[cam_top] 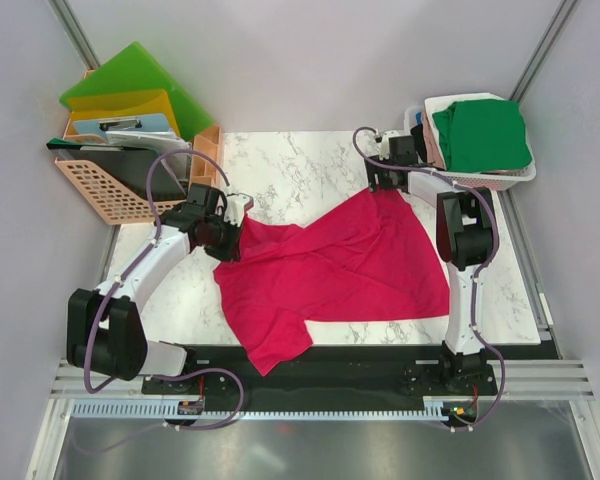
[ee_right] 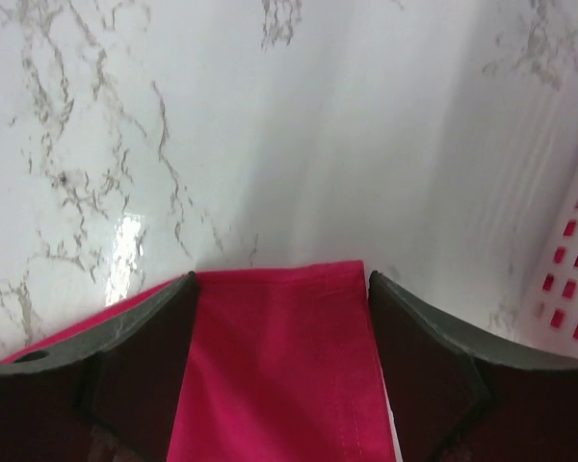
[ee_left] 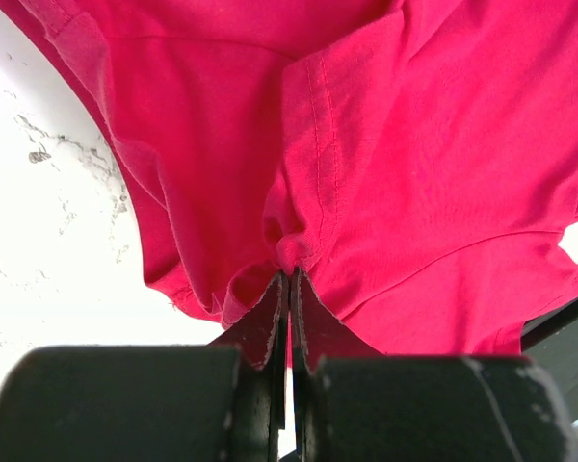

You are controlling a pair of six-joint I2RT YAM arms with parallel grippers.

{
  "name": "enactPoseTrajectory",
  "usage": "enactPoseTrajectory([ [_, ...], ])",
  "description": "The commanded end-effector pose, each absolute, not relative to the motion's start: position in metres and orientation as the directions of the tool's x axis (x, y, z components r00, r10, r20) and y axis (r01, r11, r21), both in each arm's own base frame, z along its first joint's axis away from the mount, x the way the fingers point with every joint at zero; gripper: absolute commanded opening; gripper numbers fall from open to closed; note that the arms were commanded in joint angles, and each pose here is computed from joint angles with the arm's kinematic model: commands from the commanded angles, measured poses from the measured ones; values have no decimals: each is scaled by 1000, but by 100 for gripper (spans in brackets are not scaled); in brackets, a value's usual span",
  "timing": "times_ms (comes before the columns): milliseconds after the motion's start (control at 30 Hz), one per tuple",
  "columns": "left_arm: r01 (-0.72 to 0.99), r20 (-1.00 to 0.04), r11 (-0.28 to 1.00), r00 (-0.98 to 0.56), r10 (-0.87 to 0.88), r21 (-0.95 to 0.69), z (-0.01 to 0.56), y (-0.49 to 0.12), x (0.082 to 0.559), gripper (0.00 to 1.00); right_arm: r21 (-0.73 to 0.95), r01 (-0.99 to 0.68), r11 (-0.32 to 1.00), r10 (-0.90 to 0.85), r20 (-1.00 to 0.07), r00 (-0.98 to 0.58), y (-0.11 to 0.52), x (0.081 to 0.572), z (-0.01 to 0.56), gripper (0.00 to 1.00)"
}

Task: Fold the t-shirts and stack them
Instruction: Grap the side of the flattened tshirt furthest away from the robot with both arms

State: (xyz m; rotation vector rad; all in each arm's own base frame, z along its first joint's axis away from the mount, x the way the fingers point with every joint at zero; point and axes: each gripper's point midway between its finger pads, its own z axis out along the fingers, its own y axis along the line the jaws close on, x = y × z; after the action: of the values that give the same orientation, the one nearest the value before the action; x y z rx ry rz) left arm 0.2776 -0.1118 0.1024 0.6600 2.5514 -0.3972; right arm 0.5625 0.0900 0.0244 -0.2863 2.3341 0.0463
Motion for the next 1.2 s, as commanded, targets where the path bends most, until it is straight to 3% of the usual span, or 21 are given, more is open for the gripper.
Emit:
enactPoseTrajectory([
  [0, 533, -535, 838, -745, 398, -120, 108, -108, 280, 2, -103, -103, 989, -144, -619, -772, 37, 554, -27, 79],
  [100, 530, -532, 839, -748, 397, -119, 107, -107, 280, 2, -80, -98, 992, -126, -619, -775, 33, 555, -28, 77],
  [167, 531, -534, 839, -747, 397, -118, 108, -107, 281, 2, -59, -90, 994, -107, -618, -779, 31, 554, -28, 71],
  [233, 531, -533, 839, -747, 397, -120, 108, -108, 281, 2, -36, -92, 995, -94, -617, -782, 30, 553, -29, 58],
  [300, 531, -532, 838, -748, 397, -122, 108, -108, 282, 2, -31, -94, 995, -94, -608, -788, 29, 548, -31, 38],
  [467, 533, -530, 835, -751, 394, -135, 107, -110, 283, 2, -41, -107, 993, -110, -613, -783, 30, 546, -25, 11],
  [500, 535, -531, 834, -750, 395, -135, 107, -111, 283, 2, -41, -104, 994, -107, -616, -780, 28, 547, -23, 0],
  [733, 539, -522, 831, -753, 401, -137, 104, -111, 284, 2, -34, -146, 989, -134, -639, -758, 34, 544, 1, 0],
  [867, 561, -546, 819, -727, 417, -123, 108, -114, 292, 2, -41, -191, 981, -164, -706, -689, 38, 533, 63, 0],
  [1167, 615, -600, 781, -666, 444, -104, 121, -123, 306, 2, 22, -332, 943, -190, -782, -593, 60, 446, 178, 0],
])
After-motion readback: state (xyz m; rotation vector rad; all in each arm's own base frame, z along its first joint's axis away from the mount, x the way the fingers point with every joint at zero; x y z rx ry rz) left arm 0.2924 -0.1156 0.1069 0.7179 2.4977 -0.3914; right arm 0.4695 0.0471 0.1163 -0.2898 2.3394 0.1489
